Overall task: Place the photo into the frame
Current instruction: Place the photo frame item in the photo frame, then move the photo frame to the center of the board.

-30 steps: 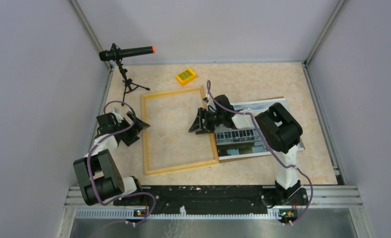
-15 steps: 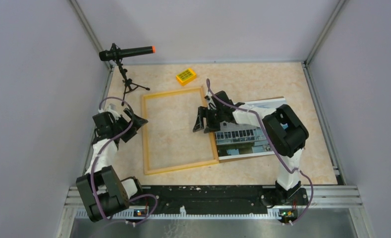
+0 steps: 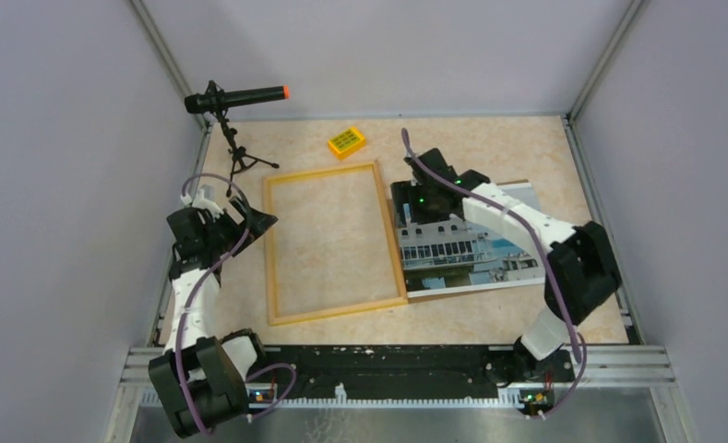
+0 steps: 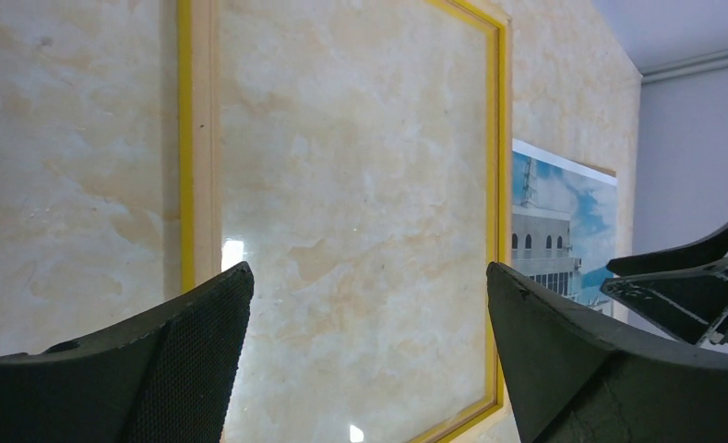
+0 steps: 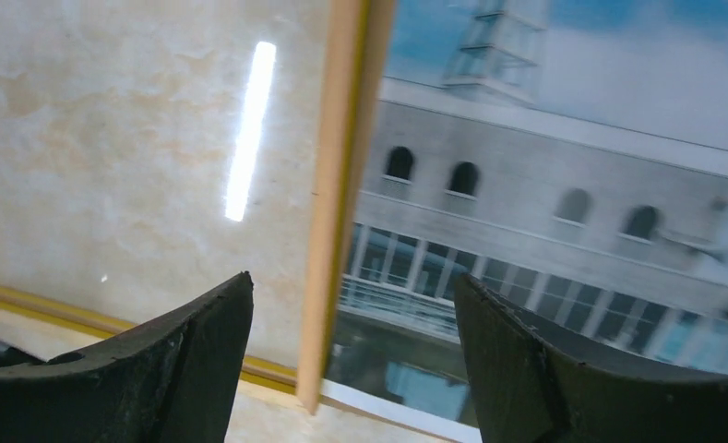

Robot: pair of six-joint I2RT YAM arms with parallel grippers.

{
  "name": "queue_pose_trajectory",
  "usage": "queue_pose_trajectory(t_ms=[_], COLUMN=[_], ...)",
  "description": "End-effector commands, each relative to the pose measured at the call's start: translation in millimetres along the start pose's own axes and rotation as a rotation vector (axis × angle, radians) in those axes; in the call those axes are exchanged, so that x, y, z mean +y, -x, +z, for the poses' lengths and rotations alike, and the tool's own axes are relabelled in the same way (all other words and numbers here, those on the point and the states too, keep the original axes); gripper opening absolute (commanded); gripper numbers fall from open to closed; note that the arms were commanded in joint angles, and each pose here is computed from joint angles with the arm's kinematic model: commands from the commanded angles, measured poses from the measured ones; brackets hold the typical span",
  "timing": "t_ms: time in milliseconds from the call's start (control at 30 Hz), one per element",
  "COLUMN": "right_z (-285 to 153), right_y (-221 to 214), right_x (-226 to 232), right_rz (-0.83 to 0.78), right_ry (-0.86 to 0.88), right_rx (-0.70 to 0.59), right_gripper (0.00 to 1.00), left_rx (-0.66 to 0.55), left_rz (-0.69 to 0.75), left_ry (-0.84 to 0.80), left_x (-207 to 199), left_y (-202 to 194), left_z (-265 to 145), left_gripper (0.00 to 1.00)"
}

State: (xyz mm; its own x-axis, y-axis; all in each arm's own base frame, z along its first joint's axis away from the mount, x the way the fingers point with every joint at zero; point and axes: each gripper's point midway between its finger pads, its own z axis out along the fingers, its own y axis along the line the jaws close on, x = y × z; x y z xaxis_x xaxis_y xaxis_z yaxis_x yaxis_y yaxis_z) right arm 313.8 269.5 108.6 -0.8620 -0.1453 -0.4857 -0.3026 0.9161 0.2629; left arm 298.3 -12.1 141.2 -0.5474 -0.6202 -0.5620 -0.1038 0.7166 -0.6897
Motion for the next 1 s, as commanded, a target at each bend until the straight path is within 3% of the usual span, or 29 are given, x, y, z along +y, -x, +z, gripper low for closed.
queue_pose_trajectory(t_ms=[0, 200, 333, 400, 567, 767, 967], right_z=[-53.0, -78.6, -98.8, -109.5, -122.6, -118.7, -97.4], right_y=[-14.2, -60.4, -73.1, -76.9, -80.6, -85.9, -64.7], right_x=[-75.0, -126.6, -185.5, -218.2, -278.1, -296.1, -229.7], right_rz=[-0.036, 0.332, 0.561, 0.686, 0.853, 0.859, 0.629], right_ry=[-0.223, -0.018, -0.079, -0.189, -0.283, -0.280, -0.032], right_rx=[-0.036, -0.176, -0.334, -0.369, -0.484, -0.451, -0.362], right_gripper=[0.78, 0.78, 0.79, 0.78, 0.78, 0.76, 0.76], left_rx=[-0.050, -0.008, 0.060, 0.099, 0.258, 0.455, 0.606], left_rz=[0.106, 0.182, 0.249, 0.296, 0.428, 0.513, 0.517], left_ry=[-0.119, -0.233, -0.367, -0.434, -0.549, -0.614, -0.663], left_x=[-30.3, -61.8, -95.0, -115.3, -170.3, -245.0, -290.5], left_y=[14.9, 3.8, -19.2, -34.3, -93.0, -149.4, -199.6], left_z=[-6.1, -6.6, -7.2, -6.3, -2.6, 10.9, 34.4], left_gripper=[0.99, 0.98, 0.99, 0.98, 0.98, 0.98, 0.98])
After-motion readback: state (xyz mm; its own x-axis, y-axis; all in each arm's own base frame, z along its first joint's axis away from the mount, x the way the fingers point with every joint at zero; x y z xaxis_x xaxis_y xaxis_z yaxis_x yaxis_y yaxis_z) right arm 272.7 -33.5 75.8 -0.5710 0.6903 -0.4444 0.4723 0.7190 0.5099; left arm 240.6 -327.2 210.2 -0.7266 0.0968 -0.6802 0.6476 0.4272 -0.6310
